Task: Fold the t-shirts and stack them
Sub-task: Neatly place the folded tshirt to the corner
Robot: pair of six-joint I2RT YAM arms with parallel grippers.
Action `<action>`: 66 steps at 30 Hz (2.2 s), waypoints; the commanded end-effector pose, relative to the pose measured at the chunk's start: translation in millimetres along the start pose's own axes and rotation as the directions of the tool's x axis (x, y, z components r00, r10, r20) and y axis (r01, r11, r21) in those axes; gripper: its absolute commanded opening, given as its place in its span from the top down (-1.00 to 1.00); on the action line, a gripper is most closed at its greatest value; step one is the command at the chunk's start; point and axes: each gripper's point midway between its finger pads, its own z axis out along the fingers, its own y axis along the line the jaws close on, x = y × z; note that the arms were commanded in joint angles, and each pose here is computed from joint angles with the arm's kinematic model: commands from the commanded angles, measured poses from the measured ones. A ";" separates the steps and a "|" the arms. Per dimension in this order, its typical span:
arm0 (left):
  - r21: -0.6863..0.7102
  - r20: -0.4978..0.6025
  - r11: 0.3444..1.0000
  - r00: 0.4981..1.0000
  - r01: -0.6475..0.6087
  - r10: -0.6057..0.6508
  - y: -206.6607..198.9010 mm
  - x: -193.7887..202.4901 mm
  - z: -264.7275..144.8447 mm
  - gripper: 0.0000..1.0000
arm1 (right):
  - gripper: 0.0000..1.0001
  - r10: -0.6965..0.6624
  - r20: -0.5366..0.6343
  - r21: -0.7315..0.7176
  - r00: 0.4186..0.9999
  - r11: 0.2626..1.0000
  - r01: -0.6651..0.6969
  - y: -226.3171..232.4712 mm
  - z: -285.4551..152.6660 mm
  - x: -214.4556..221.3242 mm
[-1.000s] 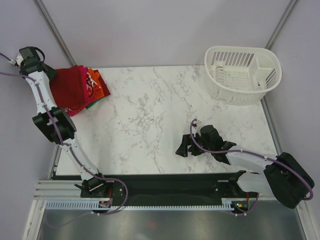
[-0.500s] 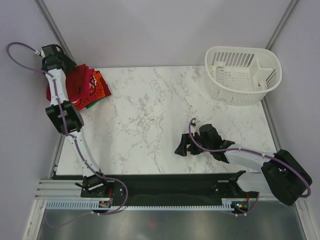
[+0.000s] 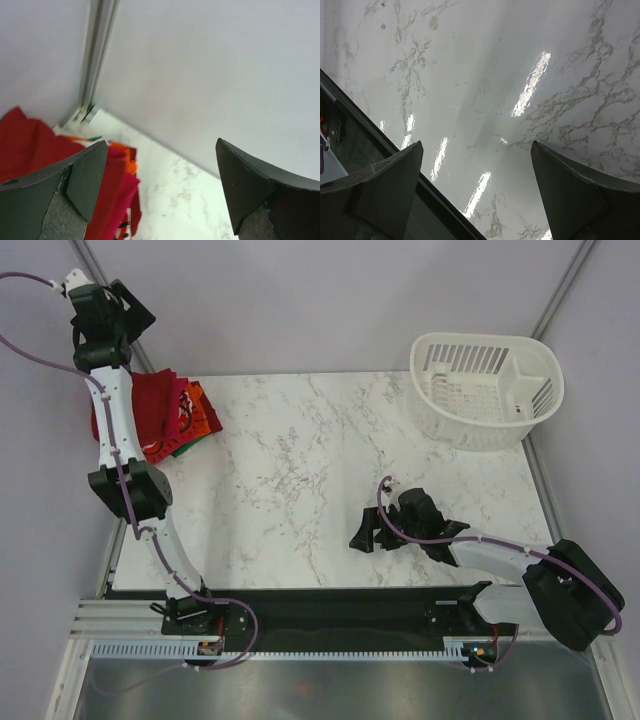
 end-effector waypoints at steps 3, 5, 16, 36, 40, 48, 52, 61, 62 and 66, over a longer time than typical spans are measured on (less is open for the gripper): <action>0.159 0.279 0.985 0.960 -0.062 0.016 -74.1 -100.1 -102.1 -0.99 | -0.96 0.010 -0.037 0.024 0.999 1.000 -0.009 -7.7 -2.6 13.4; 0.177 0.306 0.982 0.952 -0.072 0.015 -82.7 -109.9 -123.9 -1.00 | -0.96 0.006 -0.035 0.021 0.999 1.000 -0.005 -7.1 -2.8 13.4; 0.322 0.324 0.937 0.946 -0.133 0.022 -129.5 -95.8 -247.7 -1.00 | -0.96 0.006 -0.032 0.015 0.999 1.000 -0.005 -6.5 -4.0 14.1; 0.080 0.275 0.930 0.905 -0.358 0.325 57.4 140.1 -299.0 -0.99 | -0.96 -0.010 -0.005 -0.011 1.000 1.000 0.010 -1.2 -10.2 11.8; 0.067 0.160 0.924 0.918 -0.377 0.363 91.4 216.9 -271.4 -0.92 | -0.96 -0.011 0.001 -0.012 1.000 1.000 0.011 -1.4 -11.6 12.5; 0.091 0.203 0.973 0.961 -0.210 0.188 118.7 279.2 -254.8 -0.72 | -0.96 -0.016 0.004 -0.023 1.000 1.000 0.016 0.2 -12.5 12.8; -0.021 0.203 0.970 0.949 -0.244 0.243 136.2 275.1 -245.4 -0.72 | -0.96 -0.016 0.007 -0.030 1.000 0.999 0.017 1.2 -12.7 13.0; 0.046 0.203 0.965 0.948 -0.258 0.244 115.9 282.0 -210.9 -0.62 | -0.96 -0.017 0.002 -0.044 1.000 0.999 0.017 2.2 -12.3 15.1; 0.092 0.189 0.956 0.947 -0.279 0.258 109.9 292.6 -205.3 -0.62 | -0.96 -0.017 0.006 -0.046 1.000 0.999 0.017 2.7 -12.7 14.5; 0.258 0.248 0.899 0.923 -0.355 0.293 77.2 300.9 -191.8 -0.65 | -0.96 -0.017 0.002 -0.047 1.000 0.999 0.017 2.9 -12.0 15.2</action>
